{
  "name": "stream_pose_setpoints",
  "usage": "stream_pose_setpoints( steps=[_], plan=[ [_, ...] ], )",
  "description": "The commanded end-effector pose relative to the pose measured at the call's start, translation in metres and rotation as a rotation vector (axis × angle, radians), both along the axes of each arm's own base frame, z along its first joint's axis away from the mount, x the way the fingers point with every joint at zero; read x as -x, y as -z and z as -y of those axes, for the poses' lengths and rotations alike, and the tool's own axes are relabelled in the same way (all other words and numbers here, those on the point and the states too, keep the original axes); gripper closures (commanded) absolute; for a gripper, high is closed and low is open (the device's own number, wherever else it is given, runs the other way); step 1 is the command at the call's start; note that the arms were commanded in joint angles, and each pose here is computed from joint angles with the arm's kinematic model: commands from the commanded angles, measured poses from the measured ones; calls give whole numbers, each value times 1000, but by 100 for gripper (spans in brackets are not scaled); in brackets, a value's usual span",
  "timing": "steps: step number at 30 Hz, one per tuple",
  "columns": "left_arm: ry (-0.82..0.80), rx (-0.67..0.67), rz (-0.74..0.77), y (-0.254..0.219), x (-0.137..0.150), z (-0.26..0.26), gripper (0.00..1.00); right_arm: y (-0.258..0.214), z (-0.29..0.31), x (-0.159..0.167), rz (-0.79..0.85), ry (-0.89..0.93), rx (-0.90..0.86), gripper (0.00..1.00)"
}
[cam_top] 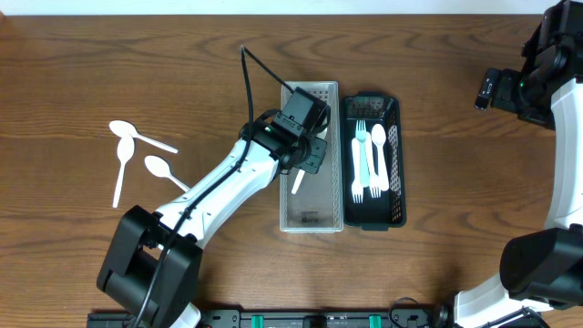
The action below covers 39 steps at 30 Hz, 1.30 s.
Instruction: Pack container
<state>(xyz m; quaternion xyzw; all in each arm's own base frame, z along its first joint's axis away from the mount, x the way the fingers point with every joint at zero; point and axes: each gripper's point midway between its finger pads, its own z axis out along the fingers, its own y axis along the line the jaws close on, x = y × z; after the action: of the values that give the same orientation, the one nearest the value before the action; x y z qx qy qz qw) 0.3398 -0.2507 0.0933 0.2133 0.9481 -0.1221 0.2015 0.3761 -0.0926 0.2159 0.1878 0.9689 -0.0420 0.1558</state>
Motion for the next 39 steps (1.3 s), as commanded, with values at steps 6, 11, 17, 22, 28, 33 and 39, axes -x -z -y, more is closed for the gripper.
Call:
stream_pose_setpoints(
  steps=[6,11,17,22,28,33,39],
  plan=[
    [75,-25,155,-51,-14,-7,35,-1,0,2,-4,-22,6,1],
    [-152,-64,317,-136,-42,-79,10,-1,0,2,-5,-29,8,1],
    [-570,-143,312,-158,-54,-243,5,-1,0,2,-8,-36,10,1],
    [-780,-276,157,-114,-33,-369,1,1,-1,7,-26,-36,5,1],
    [-835,-218,-24,-46,-23,-436,1,2,-2,12,-50,-35,0,1],
    [-856,-227,-123,5,-21,-464,1,3,-3,13,-54,-26,-4,1],
    [-775,-248,-187,43,-22,-468,1,3,-3,15,-57,2,-13,1]
  ],
)
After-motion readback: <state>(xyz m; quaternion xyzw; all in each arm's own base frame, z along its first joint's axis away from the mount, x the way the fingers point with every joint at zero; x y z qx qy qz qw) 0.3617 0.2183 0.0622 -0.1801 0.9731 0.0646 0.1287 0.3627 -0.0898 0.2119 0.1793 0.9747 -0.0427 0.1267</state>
